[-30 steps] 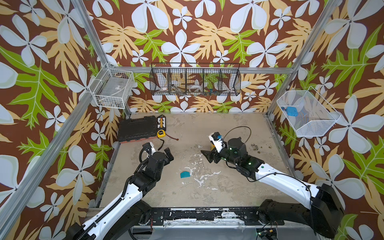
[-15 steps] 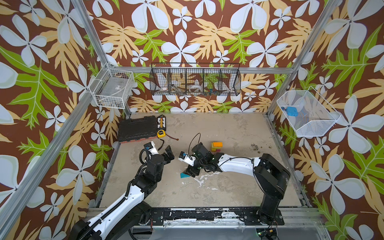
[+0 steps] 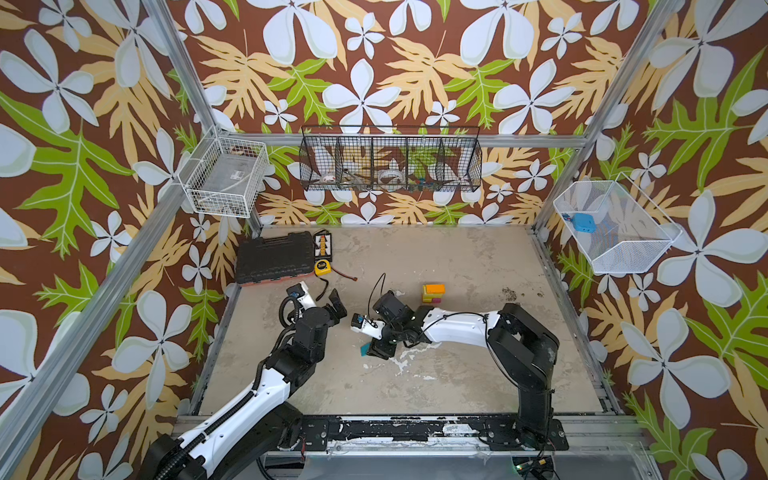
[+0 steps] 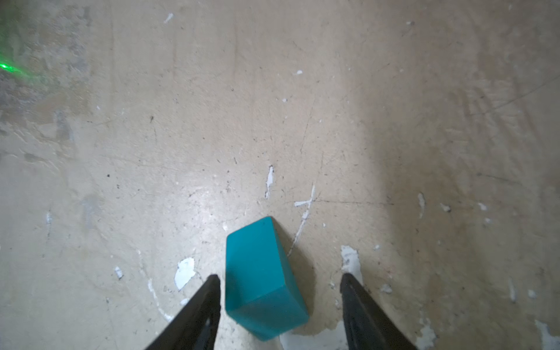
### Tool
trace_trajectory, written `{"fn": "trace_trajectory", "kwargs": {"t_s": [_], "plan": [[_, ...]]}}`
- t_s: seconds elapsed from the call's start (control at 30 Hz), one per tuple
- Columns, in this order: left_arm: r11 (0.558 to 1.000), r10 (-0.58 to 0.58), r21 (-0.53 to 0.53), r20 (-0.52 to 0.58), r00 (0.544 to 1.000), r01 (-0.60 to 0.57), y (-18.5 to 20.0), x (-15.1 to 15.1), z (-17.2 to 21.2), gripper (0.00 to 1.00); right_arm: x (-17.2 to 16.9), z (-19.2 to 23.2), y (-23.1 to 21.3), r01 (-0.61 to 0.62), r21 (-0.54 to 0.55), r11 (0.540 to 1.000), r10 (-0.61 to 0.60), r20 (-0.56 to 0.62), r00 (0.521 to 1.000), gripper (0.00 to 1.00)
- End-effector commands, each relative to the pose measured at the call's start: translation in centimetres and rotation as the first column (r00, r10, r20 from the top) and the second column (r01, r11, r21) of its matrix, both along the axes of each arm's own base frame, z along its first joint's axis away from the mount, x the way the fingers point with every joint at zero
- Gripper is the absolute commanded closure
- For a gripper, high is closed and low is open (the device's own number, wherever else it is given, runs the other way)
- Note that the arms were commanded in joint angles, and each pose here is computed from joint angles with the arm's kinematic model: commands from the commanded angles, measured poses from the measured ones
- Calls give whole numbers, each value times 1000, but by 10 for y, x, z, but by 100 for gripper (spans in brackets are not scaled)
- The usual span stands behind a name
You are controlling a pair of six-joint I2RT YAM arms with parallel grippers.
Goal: Build the wood block tower
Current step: 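Grasp the teal wedge with the right gripper and open the left gripper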
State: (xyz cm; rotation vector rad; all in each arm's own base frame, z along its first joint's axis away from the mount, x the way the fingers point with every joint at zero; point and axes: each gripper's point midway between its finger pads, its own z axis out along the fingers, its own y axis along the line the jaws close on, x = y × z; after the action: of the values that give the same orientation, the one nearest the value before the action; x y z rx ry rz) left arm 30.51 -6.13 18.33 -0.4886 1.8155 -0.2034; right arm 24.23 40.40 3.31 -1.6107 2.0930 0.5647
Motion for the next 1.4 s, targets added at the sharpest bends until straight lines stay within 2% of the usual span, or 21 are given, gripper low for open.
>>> {"fn": "trace_trajectory", "kwargs": {"t_s": [0.0, 0.27, 0.33, 0.47, 1.07, 1.27, 1.37], "plan": [[1000, 14, -8, 32, 999, -14, 1, 2, 7, 0, -3, -5, -2, -7, -35, 999, 7, -12, 1000, 41], [1000, 11, -1, 22, 1000, -11, 0, 4, 5, 0, -10, -13, 2, -31, -63, 998, 30, -21, 999, 44], [1000, 11, -1, 21, 1000, -11, 0, 4, 5, 0, -11, -14, 3, -34, -72, 997, 33, -21, 999, 48], [1000, 9, -3, 23, 1000, -9, 0, 4, 6, 0, -10, -15, 6, -33, -77, 996, 30, -33, 999, 61], [1000, 3, -3, 20, 1000, -3, -2, 5, 6, 0, -10, -3, 4, -19, -63, 998, 18, -22, 1000, 84], [1000, 2, -9, 21, 1000, -1, -2, 4, 6, 0, -5, 10, 1, 5, -47, 999, -3, 28, 1000, 91], [1000, -3, -21, 23, 1000, 3, -3, 5, 5, 0, -3, 27, -3, 12, -24, 1000, -10, 66, 998, 99]]}}
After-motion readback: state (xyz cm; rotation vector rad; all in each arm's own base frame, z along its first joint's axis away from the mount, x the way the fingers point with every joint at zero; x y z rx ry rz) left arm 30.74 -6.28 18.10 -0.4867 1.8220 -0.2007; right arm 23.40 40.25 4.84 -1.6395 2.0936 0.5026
